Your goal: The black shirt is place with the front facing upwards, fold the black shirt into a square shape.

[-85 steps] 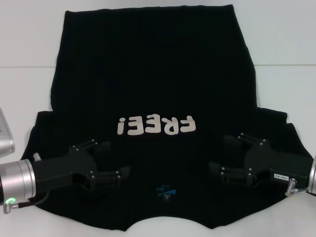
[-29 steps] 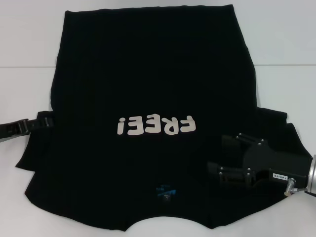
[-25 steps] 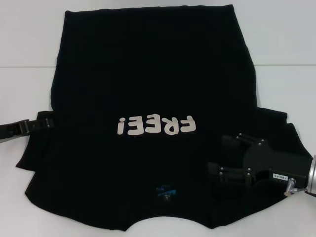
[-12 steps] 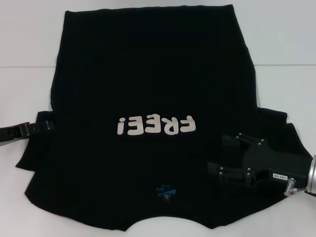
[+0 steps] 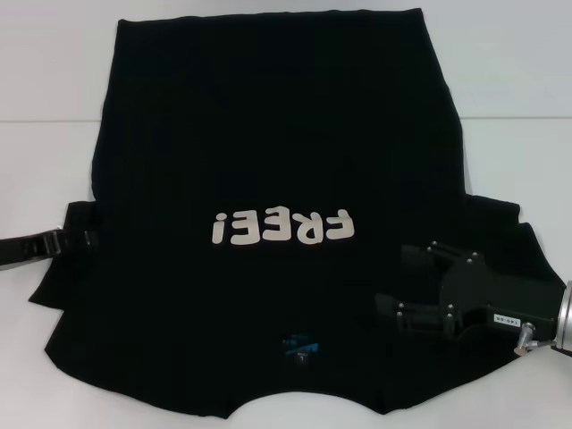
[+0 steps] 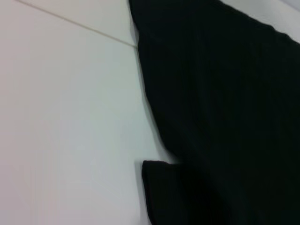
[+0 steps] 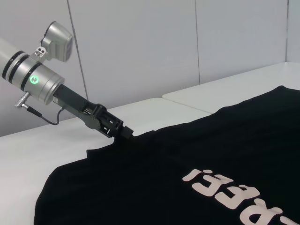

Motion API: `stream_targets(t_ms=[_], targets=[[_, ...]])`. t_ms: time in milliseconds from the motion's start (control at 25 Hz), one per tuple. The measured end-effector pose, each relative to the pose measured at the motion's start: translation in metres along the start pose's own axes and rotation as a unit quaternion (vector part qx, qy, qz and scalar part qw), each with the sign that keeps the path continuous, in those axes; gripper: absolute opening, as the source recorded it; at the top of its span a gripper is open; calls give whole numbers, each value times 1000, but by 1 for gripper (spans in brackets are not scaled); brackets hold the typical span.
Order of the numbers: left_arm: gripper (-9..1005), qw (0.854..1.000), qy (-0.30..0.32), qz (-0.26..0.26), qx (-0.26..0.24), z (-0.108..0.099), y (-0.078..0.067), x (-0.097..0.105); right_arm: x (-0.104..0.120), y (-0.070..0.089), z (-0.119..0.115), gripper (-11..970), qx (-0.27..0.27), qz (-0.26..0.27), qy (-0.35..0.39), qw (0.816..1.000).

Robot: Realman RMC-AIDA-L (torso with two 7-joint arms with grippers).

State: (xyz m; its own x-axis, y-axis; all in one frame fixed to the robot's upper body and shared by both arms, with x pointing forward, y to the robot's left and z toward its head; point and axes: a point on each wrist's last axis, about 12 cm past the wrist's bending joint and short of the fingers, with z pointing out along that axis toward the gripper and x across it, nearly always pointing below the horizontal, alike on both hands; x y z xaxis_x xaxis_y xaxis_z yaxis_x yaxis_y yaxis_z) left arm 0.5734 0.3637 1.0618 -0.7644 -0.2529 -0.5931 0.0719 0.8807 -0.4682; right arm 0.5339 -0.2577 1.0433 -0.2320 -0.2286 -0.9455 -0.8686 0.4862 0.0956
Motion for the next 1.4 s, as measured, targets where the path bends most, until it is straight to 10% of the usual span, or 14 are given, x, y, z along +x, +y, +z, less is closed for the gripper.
stream_targets(t_ms=[480,920,1400], targets=[[274,1000,-4,1,-6,2,-1,-1,0,0,0,923,0,0,0,1000],[39,1000,-8,4,-11,1,1,-3,0,0,0,922,0,0,-1,1000],[17,998,-48,0,-49,-19,16,-20,0,0,0,922,1,0,-1,1000]])
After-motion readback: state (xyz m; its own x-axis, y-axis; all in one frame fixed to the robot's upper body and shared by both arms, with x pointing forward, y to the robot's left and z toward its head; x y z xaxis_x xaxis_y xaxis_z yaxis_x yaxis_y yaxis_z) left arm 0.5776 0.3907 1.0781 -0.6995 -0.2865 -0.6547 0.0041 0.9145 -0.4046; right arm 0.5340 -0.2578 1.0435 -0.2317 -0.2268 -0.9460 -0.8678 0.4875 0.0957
